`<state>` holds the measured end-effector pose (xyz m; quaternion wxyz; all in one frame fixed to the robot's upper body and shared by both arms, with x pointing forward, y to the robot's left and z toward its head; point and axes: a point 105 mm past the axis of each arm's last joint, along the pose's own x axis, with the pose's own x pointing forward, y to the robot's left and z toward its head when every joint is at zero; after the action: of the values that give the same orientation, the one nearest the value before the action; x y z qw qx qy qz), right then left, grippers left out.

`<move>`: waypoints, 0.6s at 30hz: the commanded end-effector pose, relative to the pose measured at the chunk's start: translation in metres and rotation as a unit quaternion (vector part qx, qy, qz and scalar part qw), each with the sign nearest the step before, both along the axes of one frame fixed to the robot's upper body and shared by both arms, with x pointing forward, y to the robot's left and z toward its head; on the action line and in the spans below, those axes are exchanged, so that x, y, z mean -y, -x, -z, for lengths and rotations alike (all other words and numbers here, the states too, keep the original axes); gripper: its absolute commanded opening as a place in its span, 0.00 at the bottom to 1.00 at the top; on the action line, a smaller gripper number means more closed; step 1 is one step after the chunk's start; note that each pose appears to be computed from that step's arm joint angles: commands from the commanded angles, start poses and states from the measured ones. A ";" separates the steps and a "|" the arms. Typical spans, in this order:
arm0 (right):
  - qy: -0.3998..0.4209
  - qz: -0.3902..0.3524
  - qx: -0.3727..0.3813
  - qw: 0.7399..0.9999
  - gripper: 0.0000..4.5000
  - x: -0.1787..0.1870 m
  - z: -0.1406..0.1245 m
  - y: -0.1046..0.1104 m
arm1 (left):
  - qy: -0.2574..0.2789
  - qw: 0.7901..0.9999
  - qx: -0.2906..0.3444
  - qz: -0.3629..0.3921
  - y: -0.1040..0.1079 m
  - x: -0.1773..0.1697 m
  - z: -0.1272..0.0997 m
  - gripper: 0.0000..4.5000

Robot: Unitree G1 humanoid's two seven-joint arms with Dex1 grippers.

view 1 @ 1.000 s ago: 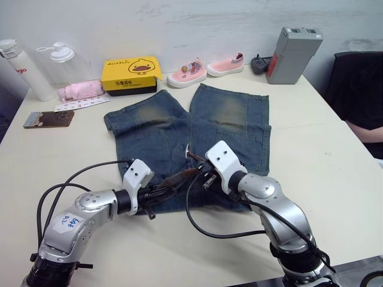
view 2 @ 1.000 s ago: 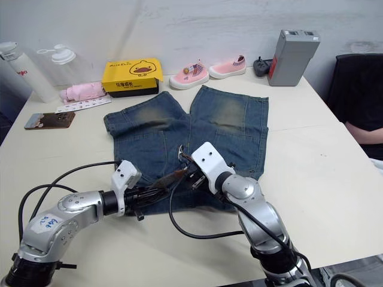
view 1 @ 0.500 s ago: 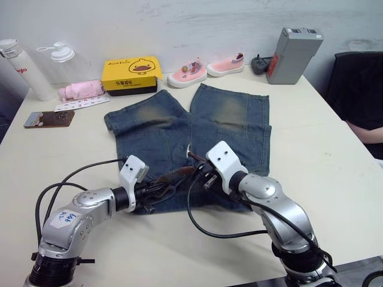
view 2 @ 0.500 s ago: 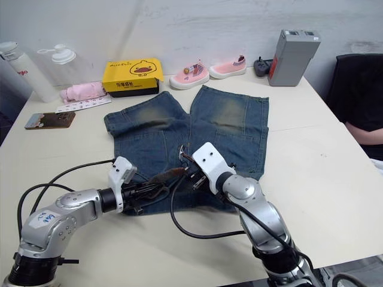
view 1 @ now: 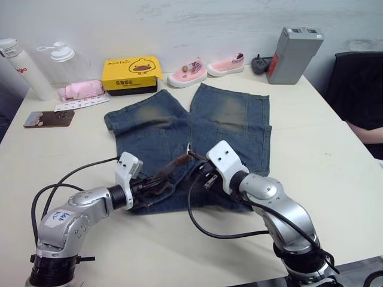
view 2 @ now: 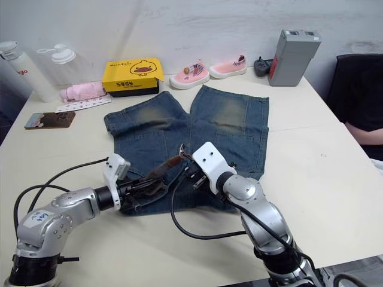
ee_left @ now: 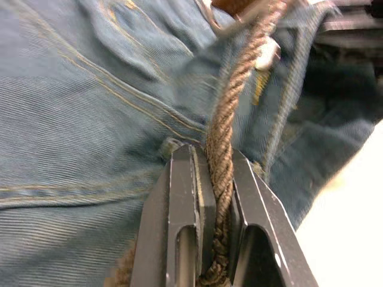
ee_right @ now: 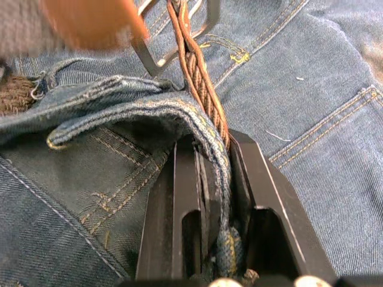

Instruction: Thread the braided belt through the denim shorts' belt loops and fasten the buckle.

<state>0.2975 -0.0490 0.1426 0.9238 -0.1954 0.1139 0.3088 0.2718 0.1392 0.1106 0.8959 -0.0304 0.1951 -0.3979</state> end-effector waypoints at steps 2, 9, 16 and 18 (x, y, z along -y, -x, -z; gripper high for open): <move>-0.014 -0.011 0.042 0.999 0.01 -0.006 -0.021 0.002 | -0.014 1.000 0.013 -0.005 -0.002 -0.001 -0.002 0.00; -0.014 -0.010 0.047 0.999 0.01 -0.005 -0.024 0.002 | -0.058 0.998 0.009 -0.005 -0.003 -0.007 0.009 0.00; -0.004 -0.005 0.044 0.999 0.01 -0.003 -0.021 0.000 | -0.033 0.999 0.040 0.016 -0.002 0.003 -0.007 0.00; -0.001 -0.002 0.040 0.999 0.01 -0.002 -0.019 0.000 | -0.020 0.998 0.046 0.027 0.001 0.007 -0.012 0.00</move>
<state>0.2984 -0.0488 0.1454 0.9226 -0.2002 0.1101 0.3107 0.2742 0.1370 0.1081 0.8957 0.0155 0.1905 -0.4014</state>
